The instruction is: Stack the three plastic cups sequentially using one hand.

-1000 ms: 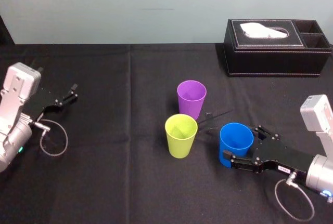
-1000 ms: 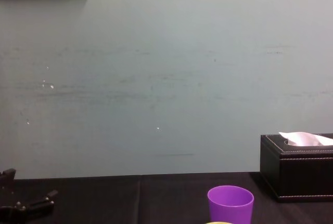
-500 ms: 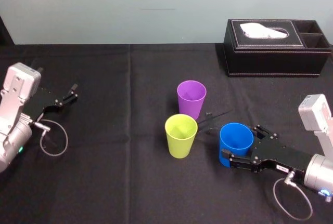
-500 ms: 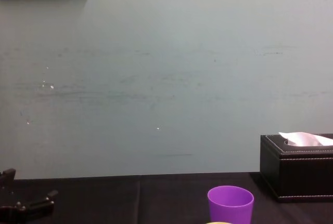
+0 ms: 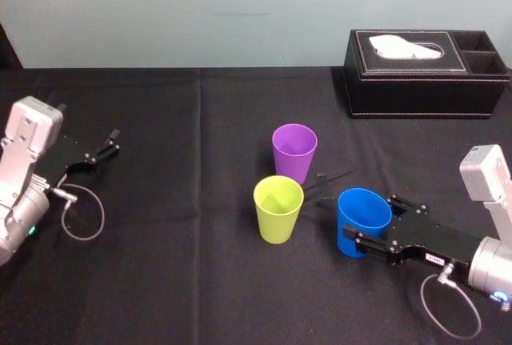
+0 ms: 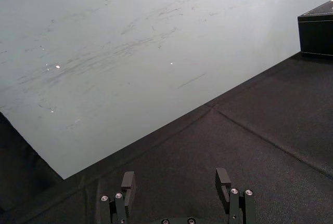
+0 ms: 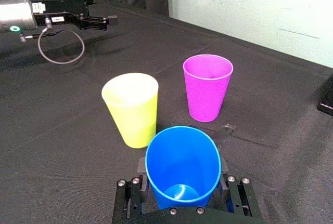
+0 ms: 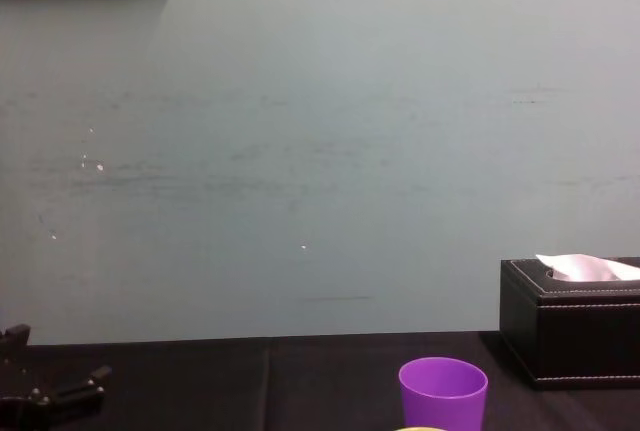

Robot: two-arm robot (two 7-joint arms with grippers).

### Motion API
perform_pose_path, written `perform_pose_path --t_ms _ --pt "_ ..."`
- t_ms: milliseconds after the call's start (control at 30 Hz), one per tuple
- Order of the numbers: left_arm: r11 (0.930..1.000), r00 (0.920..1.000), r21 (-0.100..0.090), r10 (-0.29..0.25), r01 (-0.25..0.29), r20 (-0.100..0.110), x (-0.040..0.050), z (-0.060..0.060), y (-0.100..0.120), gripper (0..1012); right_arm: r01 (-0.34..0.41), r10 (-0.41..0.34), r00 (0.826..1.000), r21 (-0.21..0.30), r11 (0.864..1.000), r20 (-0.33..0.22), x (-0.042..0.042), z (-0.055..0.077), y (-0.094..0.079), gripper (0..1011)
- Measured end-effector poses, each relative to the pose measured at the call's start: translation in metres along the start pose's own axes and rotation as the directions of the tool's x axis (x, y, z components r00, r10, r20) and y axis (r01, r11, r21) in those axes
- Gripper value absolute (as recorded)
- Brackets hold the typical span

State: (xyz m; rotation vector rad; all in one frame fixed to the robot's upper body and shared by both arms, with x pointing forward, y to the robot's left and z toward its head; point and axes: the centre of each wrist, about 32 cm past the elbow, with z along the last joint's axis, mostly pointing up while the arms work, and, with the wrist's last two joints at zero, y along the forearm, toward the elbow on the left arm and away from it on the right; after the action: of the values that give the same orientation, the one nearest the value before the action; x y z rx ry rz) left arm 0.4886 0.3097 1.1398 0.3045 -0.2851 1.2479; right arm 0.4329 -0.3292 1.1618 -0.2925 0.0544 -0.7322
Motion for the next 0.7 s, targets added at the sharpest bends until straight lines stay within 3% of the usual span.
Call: perform_pose_path --t_ms 700 --pt "1.0 1.0 0.0 0.0 0.0 0.0 0.0 0.0 0.0 1011 0.014 -0.014 1.0 0.01 1.0 0.017 -0.003 0.0036 -0.0023 728"
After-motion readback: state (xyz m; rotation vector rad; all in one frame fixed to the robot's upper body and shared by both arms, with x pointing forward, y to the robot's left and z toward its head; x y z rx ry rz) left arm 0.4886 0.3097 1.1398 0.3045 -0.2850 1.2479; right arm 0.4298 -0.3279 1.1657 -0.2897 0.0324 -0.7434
